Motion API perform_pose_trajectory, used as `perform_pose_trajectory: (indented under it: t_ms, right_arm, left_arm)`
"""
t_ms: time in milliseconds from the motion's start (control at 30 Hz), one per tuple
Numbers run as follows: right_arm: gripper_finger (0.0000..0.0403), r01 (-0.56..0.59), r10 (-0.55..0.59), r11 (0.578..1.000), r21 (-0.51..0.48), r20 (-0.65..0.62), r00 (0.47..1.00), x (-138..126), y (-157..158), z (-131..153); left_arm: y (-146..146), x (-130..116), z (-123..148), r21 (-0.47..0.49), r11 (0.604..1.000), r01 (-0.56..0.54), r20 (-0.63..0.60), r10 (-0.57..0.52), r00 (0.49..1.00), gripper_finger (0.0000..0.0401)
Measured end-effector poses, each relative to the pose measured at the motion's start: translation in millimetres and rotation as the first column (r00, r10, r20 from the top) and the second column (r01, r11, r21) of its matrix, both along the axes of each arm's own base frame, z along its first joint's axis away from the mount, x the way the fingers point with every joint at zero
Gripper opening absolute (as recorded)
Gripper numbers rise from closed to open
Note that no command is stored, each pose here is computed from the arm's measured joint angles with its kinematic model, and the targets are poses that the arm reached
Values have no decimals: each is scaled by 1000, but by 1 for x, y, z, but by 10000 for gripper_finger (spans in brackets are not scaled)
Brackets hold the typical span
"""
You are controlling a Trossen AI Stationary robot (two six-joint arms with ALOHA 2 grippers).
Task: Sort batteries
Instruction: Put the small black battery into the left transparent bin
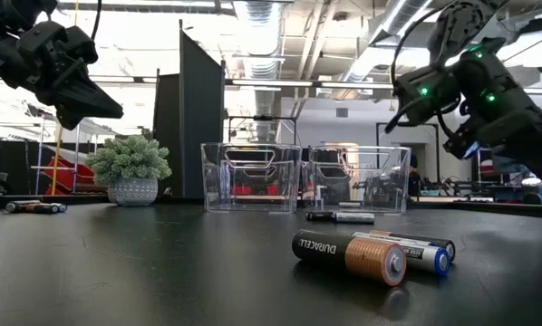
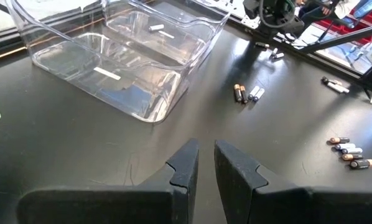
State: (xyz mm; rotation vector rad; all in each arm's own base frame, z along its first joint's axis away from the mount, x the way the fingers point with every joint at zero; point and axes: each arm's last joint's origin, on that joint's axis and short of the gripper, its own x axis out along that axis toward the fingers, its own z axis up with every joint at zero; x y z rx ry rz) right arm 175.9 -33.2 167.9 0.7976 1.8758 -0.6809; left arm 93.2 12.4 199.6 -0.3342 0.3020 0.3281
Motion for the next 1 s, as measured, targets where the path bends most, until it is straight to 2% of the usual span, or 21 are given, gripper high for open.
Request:
perform_pose_trajectory:
  t_ms: [233,400,667,1000]
  right_arm:
    - [192,61,-61,998,-6,7,998,-2,-9,0]
    - [191,45,-45,999,5,1,999,-1,-11,-3]
    - [191,5,4,997,71,-113,994,-5,-6,-34]
    - [184,10,-2,997,78,-104,995,-11,-3,-54]
  left_arm:
    - [0,0,0,5,1000,-14,0,14,1000,50]
    - [0,0,0,5,1000,-14,0,14,1000,50]
    - [0,0,0,1,1000,-17,1,17,1000,50]
    - [1,0,0,-38,999,-33,13,34,999,50]
